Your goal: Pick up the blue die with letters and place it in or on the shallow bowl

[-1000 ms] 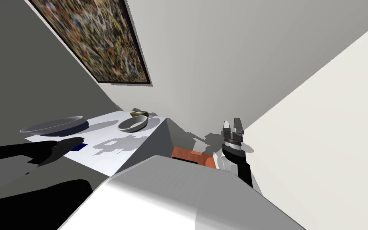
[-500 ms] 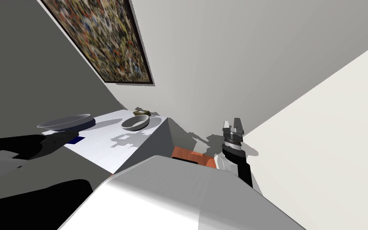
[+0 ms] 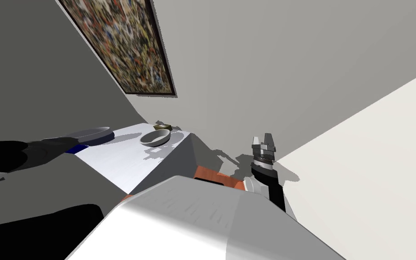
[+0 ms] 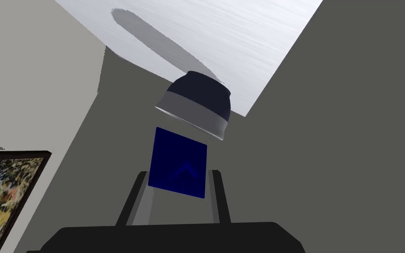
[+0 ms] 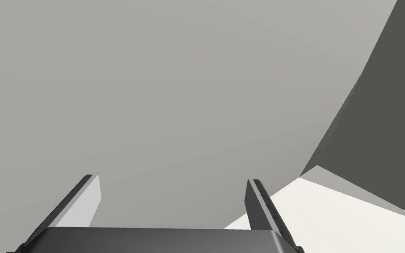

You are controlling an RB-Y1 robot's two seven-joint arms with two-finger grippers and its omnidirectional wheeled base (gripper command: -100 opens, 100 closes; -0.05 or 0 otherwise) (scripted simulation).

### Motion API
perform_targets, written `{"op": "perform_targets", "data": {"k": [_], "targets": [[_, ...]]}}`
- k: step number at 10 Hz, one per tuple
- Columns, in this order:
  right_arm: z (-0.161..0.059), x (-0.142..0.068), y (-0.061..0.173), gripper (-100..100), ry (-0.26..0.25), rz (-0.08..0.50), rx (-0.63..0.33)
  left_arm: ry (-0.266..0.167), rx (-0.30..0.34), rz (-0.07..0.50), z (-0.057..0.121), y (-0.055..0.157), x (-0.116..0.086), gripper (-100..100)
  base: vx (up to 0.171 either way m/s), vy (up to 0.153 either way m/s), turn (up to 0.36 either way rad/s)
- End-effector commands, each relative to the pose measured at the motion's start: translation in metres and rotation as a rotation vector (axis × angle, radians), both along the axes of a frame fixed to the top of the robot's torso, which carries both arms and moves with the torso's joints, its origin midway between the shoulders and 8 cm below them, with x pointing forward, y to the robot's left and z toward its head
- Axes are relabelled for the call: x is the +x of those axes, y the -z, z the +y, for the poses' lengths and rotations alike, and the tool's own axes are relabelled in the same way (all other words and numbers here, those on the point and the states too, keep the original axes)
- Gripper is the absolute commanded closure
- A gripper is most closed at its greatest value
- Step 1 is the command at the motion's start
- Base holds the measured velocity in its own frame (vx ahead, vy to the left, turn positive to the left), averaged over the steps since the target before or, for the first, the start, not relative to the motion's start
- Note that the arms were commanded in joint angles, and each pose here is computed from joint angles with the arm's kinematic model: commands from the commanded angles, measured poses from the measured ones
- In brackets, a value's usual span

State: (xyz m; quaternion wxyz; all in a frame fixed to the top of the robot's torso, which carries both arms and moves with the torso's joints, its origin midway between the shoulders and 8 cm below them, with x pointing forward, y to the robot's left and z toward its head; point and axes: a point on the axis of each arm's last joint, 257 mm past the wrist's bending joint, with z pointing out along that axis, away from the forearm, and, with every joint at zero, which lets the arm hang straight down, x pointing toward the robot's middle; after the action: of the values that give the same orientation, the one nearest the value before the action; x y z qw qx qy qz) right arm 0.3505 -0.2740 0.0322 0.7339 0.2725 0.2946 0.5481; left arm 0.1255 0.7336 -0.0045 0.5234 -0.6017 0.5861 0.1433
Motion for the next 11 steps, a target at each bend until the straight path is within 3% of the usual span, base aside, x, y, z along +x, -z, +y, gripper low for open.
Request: {"op": "perform_targets", "data": {"k": [1, 7, 11], "targets": [[0.000, 0.000, 0.000, 0, 0.000, 0.000, 0.000, 0.007, 0.019, -0.020, -0.003, -0.019, 0.006, 100, 0.054, -0.026, 0.082], [0.000, 0.000, 0.000, 0, 0.000, 0.000, 0.000, 0.033, 0.066, -0.056, -0.021, -0.074, 0.025, 100, 0.061, -0.038, 0.035], [0.000, 0.000, 0.000, 0, 0.000, 0.000, 0.000, 0.048, 0.070, -0.050, -0.036, -0.092, 0.040, 100, 0.064, -0.025, -0.005]]}}
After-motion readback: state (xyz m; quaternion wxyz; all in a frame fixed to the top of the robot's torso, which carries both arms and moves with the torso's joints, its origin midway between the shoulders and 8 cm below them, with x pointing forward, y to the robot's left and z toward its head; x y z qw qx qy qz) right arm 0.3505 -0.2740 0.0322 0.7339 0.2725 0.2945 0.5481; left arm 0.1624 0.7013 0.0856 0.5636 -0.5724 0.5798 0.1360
